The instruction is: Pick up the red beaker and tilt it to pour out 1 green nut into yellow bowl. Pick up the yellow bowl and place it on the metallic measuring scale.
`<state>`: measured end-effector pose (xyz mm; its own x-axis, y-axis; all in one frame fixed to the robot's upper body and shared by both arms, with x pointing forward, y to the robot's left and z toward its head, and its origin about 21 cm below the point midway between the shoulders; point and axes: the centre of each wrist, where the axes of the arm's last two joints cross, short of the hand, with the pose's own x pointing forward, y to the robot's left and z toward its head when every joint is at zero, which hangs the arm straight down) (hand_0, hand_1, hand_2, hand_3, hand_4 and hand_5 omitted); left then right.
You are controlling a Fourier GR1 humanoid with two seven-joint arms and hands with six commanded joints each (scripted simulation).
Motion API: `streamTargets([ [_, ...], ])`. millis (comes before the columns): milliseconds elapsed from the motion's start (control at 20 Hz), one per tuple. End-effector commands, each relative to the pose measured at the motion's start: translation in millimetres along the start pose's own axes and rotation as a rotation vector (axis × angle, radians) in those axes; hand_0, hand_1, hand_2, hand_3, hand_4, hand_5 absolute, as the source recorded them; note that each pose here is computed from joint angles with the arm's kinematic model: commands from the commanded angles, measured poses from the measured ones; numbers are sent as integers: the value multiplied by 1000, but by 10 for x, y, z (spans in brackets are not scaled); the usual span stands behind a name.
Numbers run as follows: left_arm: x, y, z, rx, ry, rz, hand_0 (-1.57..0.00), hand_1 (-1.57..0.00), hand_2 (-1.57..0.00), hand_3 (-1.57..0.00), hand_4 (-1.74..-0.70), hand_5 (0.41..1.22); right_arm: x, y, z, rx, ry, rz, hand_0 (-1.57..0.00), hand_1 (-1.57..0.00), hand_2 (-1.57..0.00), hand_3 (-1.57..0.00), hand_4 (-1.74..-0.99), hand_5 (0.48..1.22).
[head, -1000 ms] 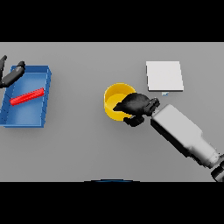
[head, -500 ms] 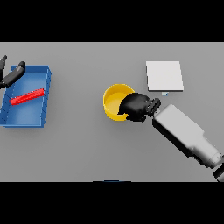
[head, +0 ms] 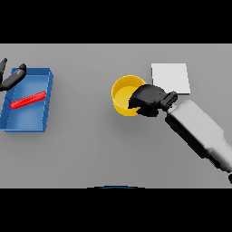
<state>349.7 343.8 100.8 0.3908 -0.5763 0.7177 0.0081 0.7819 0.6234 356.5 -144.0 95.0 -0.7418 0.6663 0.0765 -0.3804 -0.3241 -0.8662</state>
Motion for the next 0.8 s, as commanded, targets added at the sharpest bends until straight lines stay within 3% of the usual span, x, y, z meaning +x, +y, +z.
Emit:
streamTargets([
  [0, -24, 8, -4, -1, -2, -4, 1, 1, 1, 1, -723, 692, -20, -27, 36, -2, 7, -2, -1562, -1561, -1429, -1228, -1737, 1218],
  [150, -14, -4, 18, -9, -17, -5, 1, 1, 1, 1, -714, 686, -100, -145, 202, -52, 63, 7, -1566, -1566, -1455, -1180, -1739, 1220],
  [350, 29, -28, 40, -9, -14, 0, 1, 1, 1, 1, -720, 688, -82, -190, 209, -74, 93, 6, -1561, -1569, -1524, -1161, -1740, 1220],
  [500, 37, -67, 66, -8, -21, -4, 1, 1, 1, 1, -725, 704, -248, -275, 288, -113, 145, 17, -1566, -1570, -1516, -1149, -1741, 1220],
  [750, 45, 5, 78, 8, 8, -11, 1, 1, 1, 1, -729, 720, -532, -258, 288, -152, 229, -22, -1569, -1571, -1530, -1151, -1741, 1221],
])
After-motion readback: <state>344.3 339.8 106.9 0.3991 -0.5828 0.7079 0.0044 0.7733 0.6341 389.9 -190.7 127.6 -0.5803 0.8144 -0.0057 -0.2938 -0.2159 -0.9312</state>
